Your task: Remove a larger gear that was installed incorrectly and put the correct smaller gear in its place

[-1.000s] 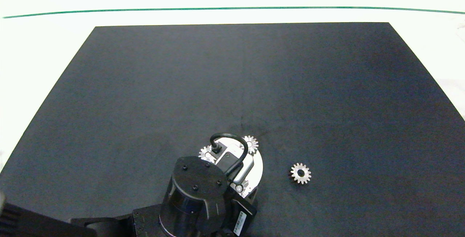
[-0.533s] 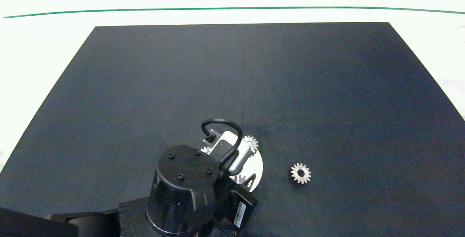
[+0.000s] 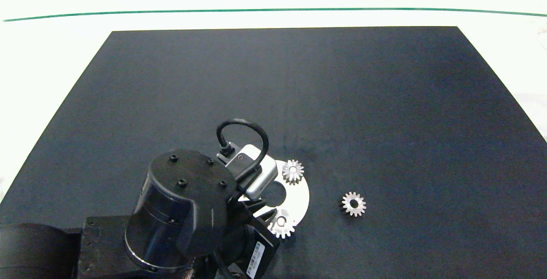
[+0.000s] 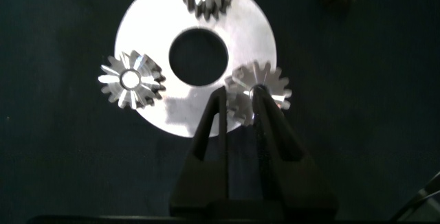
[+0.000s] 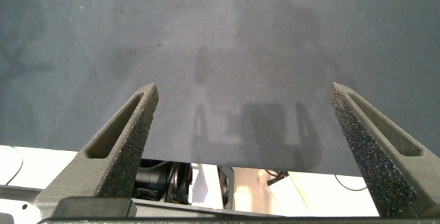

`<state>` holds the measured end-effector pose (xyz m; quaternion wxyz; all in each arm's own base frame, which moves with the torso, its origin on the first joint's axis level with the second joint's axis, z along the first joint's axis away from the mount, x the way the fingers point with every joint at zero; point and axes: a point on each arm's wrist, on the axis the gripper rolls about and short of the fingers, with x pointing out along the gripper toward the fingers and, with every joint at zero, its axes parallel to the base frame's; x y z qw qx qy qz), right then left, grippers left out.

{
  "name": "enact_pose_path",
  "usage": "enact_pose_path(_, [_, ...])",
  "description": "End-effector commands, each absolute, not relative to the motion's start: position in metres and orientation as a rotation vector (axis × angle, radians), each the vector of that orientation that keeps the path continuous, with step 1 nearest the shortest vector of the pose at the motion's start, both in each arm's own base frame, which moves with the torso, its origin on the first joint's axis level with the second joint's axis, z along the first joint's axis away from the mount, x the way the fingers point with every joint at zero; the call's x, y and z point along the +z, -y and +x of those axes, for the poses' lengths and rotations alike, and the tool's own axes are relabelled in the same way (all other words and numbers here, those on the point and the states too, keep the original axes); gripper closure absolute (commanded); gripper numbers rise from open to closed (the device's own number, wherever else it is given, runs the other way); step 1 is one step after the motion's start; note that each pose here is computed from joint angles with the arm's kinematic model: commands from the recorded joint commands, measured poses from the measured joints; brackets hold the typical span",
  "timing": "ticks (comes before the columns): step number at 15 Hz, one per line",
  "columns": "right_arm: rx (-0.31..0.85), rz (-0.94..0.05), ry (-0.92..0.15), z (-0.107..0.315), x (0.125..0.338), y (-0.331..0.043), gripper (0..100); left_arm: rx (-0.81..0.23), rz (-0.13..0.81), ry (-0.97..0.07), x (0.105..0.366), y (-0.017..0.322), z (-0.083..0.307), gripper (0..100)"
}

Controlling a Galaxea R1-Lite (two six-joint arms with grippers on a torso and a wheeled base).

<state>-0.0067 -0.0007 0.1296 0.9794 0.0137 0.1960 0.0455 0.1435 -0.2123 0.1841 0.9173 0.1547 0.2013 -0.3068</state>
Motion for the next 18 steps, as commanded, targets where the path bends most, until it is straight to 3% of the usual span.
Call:
enact_pose_path(1, [0.092,0.027,-0.401,-0.006,0.129,0.001,0,-0.631,0.283,-0.4,0.194,0.212,0.142,0])
enact_pose_path(11, [0.092,0.027,-0.404,-0.006,0.128,0.001,0,-0.67,0.337,-0.504,0.155,0.243,0.132,0])
enact_pose_path(18, [0.093,0.027,-0.401,-0.006,0.128,0.001,0,-0.608,0.306,-0.454,0.149,0.243,0.148,0])
